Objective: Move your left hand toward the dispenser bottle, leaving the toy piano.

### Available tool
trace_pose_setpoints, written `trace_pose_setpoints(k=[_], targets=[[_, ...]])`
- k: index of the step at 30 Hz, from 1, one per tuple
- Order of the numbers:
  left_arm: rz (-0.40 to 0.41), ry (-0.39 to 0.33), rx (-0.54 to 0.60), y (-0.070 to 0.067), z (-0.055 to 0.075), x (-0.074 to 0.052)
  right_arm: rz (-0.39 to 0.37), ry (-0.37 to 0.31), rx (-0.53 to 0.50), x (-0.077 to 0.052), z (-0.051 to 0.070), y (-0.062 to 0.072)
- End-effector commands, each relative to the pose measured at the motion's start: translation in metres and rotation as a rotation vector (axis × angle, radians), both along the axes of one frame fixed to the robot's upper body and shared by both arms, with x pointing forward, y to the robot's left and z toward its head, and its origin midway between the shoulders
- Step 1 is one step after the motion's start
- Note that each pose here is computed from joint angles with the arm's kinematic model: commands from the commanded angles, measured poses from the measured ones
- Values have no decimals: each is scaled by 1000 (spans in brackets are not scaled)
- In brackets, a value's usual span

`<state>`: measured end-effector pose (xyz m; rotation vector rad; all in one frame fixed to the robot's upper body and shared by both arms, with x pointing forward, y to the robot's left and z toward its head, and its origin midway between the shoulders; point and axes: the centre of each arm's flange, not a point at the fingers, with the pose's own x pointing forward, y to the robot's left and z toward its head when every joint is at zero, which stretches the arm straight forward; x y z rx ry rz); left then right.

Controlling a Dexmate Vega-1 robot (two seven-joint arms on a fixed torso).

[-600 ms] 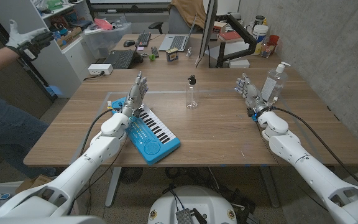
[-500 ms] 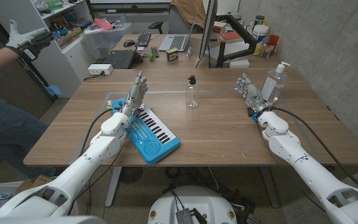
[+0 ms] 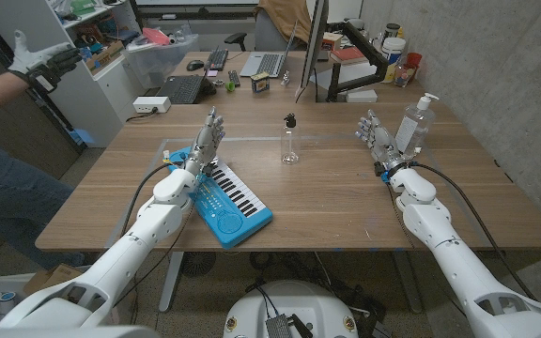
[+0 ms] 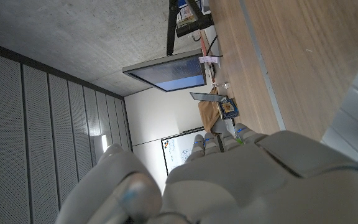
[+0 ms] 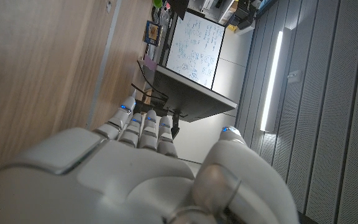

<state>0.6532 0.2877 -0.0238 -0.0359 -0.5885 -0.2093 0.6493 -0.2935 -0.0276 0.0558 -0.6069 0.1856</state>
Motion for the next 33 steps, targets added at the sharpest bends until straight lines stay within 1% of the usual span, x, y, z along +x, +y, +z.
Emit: trace_pose_setpoints(k=[1, 18, 33], targets=[[4, -4, 12, -1, 2, -2, -7, 0, 23, -2, -5, -5], [12, -17, 40, 0, 9, -6, -10, -6, 24, -4, -4, -5], [36, -28, 79, 3, 15, -12, -10, -3, 40, -4, -10, -4]])
